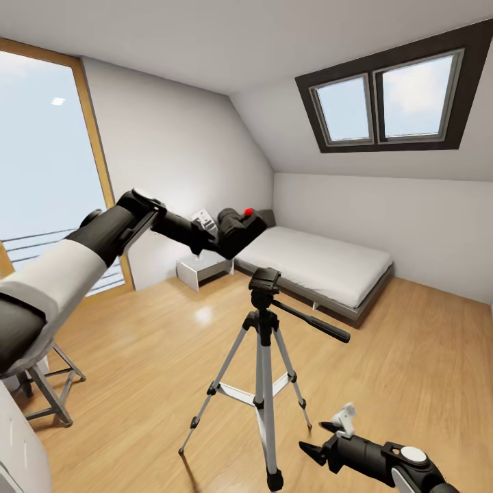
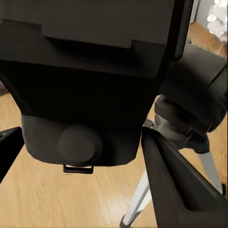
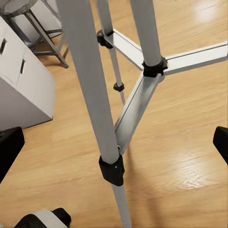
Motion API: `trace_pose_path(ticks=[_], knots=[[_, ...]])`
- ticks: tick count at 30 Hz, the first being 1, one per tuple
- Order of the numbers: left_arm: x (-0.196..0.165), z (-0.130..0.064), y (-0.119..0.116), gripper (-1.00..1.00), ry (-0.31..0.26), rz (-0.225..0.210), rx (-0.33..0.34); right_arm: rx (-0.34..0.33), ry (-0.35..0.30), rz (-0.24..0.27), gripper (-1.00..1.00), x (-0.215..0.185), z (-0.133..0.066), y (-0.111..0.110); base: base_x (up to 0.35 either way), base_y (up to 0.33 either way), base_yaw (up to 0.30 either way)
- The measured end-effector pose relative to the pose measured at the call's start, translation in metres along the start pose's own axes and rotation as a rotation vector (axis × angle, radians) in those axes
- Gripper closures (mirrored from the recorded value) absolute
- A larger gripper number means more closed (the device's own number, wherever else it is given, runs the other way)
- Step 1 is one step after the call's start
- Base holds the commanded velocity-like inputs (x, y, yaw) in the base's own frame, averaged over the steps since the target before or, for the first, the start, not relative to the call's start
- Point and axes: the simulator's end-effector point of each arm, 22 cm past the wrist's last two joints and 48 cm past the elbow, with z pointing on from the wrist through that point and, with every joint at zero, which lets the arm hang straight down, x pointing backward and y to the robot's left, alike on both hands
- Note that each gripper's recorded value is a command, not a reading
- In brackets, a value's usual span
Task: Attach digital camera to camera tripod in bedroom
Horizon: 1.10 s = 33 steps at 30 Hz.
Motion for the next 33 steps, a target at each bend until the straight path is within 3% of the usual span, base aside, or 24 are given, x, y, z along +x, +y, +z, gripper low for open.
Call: trace_pose_path(ticks=[5,8,17,27,33], knots=[[-0.010,-0.008,0.000,1.00,-0.002,0.011,0.040,-0.012,-0.007,0.008,-1.00,-0.002,0.005,0.007,0.000,0.000,0.000],[-0.021,-0.017,-0.002,1.00,-0.007,0.043,0.065,-0.018,-0.015,0.006,-1.00,-0.005,0.007,0.011,0.000,0.000,0.000],[-0.027,-0.036,-0.002,1.00,0.076,0.113,0.087,-0.034,-0.033,-0.004,-1.00,-0.016,0.008,0.021,0.000,0.000,0.000],[-0.029,-0.039,-0.009,1.00,0.141,0.172,0.109,-0.053,0.025,0.057,-1.00,-0.010,0.010,0.027,0.000,0.000,0.000],[-0.032,-0.034,-0.014,1.00,0.157,0.191,0.122,-0.095,0.010,0.096,-1.00,-0.025,0.019,0.047,0.000,0.000,0.000]])
